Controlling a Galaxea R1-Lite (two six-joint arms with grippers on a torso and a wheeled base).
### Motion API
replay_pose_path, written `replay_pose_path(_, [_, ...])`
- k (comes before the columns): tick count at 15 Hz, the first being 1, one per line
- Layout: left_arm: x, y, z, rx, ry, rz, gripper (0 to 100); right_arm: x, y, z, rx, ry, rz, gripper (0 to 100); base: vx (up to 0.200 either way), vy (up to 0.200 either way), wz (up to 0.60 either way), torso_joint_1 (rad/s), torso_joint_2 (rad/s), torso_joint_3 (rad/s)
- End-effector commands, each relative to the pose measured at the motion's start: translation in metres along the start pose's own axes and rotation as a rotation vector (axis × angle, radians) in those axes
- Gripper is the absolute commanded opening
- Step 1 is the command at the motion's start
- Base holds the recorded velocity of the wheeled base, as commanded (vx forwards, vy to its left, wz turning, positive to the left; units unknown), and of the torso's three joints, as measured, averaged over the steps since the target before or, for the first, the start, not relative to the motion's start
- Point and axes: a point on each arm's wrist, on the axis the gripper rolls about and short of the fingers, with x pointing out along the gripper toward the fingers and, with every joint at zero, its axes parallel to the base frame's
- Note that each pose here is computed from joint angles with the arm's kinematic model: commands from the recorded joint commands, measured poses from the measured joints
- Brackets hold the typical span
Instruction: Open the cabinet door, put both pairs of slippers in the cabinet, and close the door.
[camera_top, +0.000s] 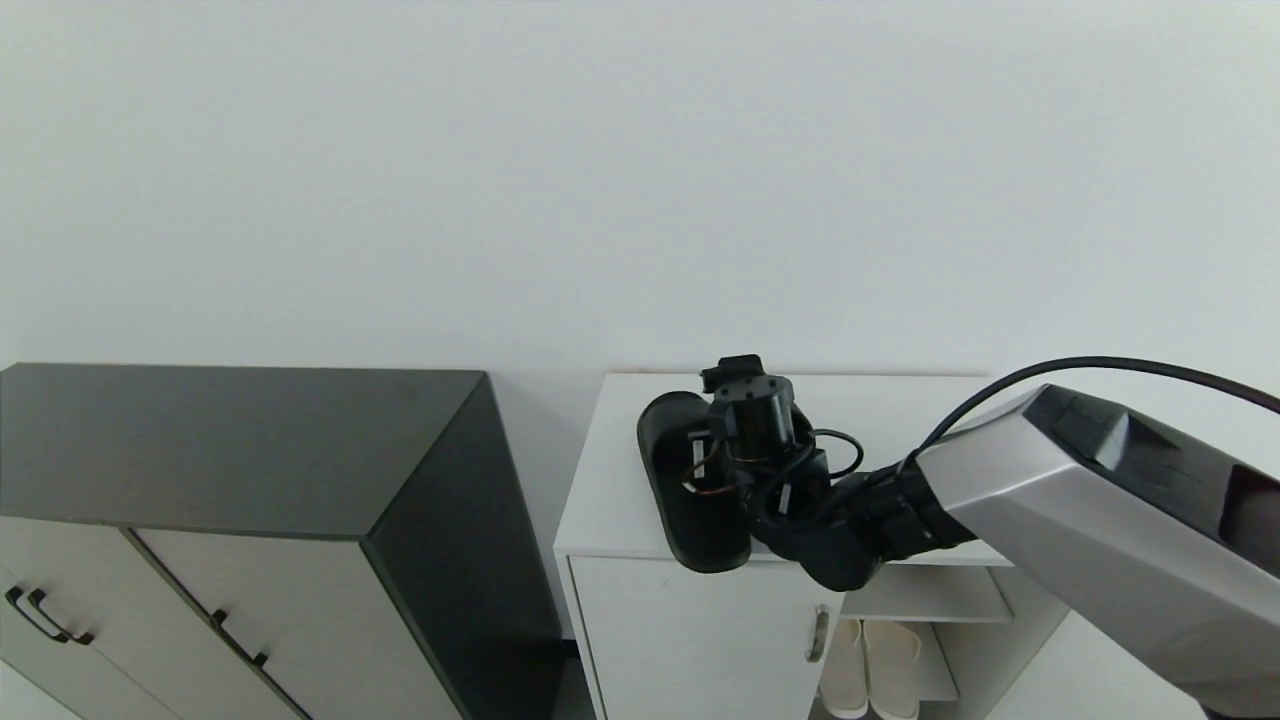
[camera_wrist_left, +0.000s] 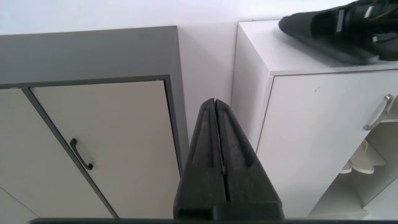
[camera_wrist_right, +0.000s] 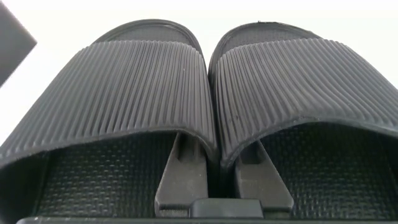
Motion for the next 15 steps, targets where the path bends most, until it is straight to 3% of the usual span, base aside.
replay_pose_path(1, [0.000,0.000,0.000,0.000,0.000,0.000,0,-0.031,-0.005,0.027,0.021,-0.039,0.028,0,0.000,0.000,0.00,0.000,0.00,0.000])
replay_pose_path(6, [0.000,0.000,0.000,-0.001,0.000,0.005,0,-0.111,-0.031,0.020,0.002,-0.020,0.159,0,0.000,0.000,0.00,0.000,0.00,0.000])
replay_pose_path(15, [0.000,0.000,0.000,-0.006,0.000,0.002,0,-0.111,-0.032,0.014,-0.010,-0.001,0.152,0,-0.022,0.000,0.00,0.001,0.00,0.001])
